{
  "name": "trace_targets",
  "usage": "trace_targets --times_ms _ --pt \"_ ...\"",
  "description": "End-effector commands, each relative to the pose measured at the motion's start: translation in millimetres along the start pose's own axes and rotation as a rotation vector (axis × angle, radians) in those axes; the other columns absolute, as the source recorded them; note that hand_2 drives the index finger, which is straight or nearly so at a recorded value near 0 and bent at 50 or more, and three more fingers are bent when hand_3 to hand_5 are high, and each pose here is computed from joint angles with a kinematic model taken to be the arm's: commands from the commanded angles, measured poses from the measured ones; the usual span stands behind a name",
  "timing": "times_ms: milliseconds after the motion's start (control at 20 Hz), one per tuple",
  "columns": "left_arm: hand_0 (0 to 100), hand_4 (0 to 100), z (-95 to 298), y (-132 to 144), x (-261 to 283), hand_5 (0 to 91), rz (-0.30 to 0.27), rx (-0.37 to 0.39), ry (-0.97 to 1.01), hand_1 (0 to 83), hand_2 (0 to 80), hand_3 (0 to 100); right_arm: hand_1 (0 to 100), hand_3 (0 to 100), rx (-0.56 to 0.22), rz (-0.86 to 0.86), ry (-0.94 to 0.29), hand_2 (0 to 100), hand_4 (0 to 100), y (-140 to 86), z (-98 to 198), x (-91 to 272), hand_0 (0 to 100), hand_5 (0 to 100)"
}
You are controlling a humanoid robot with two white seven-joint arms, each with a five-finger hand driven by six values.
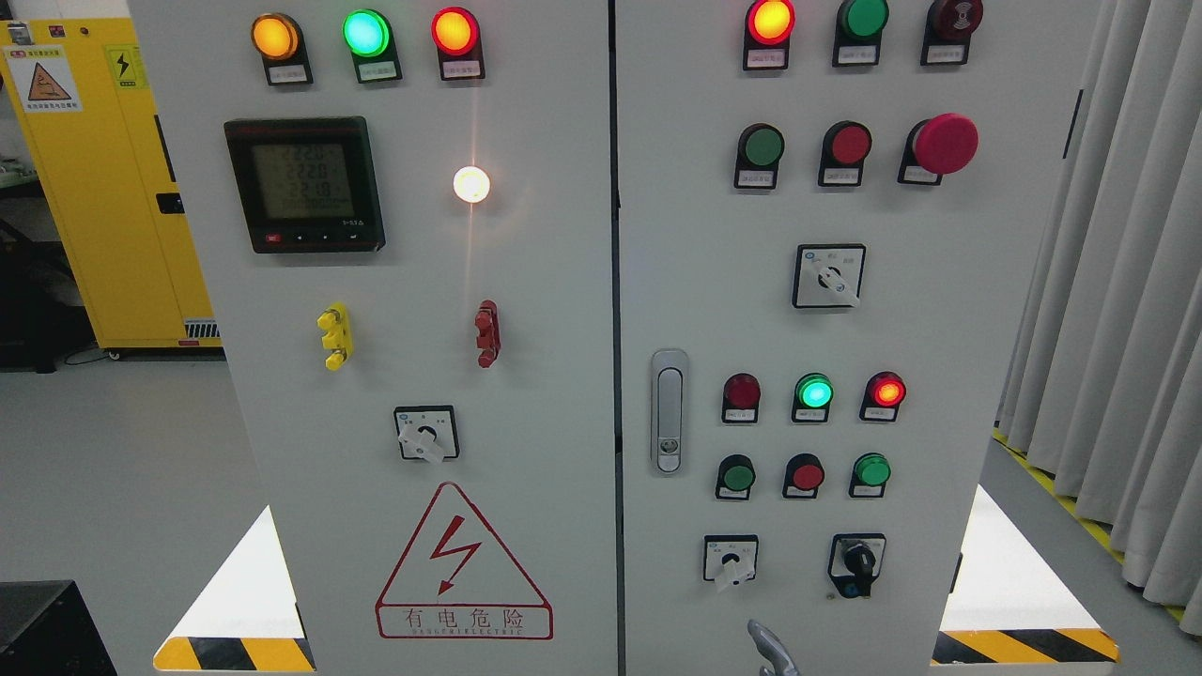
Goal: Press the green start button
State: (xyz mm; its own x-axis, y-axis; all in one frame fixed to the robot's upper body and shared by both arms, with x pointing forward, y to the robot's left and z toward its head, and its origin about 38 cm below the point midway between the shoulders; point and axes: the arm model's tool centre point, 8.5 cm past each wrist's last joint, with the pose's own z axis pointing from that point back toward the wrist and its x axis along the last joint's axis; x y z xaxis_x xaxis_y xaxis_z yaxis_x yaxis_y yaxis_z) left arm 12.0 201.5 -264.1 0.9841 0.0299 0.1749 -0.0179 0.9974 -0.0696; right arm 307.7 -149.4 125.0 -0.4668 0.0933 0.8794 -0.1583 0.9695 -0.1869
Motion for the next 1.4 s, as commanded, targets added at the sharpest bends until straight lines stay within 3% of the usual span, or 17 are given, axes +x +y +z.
trace_targets --times_ms 0,400,500,600,700,850,950,1100,1150,1250,1300,1350 --pt "12 0 0.1 0.1 -0.9 0.0 0.0 0.0 0.001 55.6 0.0 0 53 5 0.0 0.0 0.0 0 11 0.1 -0.1 0.2 36 4" --pt "12 0 0.0 0.0 0.1 0.0 0.0 0.0 0.0 55.6 0.0 0 53 6 0.005 0.015 -0.009 0 11 -0.7 -1.7 2.4 36 4" --pt "12 0 0.0 0.0 0.1 0.0 0.0 0.0 0.0 55.6 0.0 0 53 6 0.026 0.096 -0.015 0 11 -0.2 -4.5 4.2 36 4" --pt "12 0 -0.1 0.0 0.6 0.0 0.0 0.0 -0.002 55.6 0.0 0 61 13 0.041 0.258 -0.011 0 19 -8.3 -6.6 2.6 32 10" --pt "12 0 0.0 0.0 0.1 0.0 0.0 0.0 0.0 55.6 0.0 0 67 30 0.052 0.401 -0.01 0 41 -14.7 -9.2 1.6 34 24" --pt "12 0 0.0 0.0 0.1 0.0 0.0 0.0 0.0 55.6 0.0 0 71 34 0.019 0.584 -0.04 0 45 -27.6 -20.6 6.3 37 27" --pt "12 0 0.0 0.0 0.1 0.0 0.0 0.0 0.0 55.6 0.0 0 72 40 0.008 0.702 -0.047 0 52 -36.0 -26.2 8.0 38 34" --pt "12 0 -0.1 0.0 0.6 0.0 0.0 0.0 -0.002 55.6 0.0 0 73 51 -0.01 0.795 -0.07 0 61 -43.8 -36.8 13.9 40 51" --pt "12 0 -0.1 0.0 0.6 0.0 0.0 0.0 -0.002 55.6 0.0 0 73 63 -0.01 0.82 -0.079 0 74 -45.6 -42.2 16.0 42 70" --pt "12 0 0.0 0.0 0.1 0.0 0.0 0.0 0.0 55.6 0.0 0 73 64 -0.021 0.88 -0.093 0 75 -54.1 -54.0 19.6 42 70" --pt "12 0 0.0 0.0 0.1 0.0 0.0 0.0 0.0 55.6 0.0 0 73 74 -0.022 0.904 -0.103 0 81 -55.1 -59.5 22.1 43 78" --pt "12 0 0.0 0.0 0.1 0.0 0.0 0.0 0.0 55.6 0.0 0 73 77 -0.017 0.921 -0.108 0 83 -55.0 -63.0 23.0 44 80"
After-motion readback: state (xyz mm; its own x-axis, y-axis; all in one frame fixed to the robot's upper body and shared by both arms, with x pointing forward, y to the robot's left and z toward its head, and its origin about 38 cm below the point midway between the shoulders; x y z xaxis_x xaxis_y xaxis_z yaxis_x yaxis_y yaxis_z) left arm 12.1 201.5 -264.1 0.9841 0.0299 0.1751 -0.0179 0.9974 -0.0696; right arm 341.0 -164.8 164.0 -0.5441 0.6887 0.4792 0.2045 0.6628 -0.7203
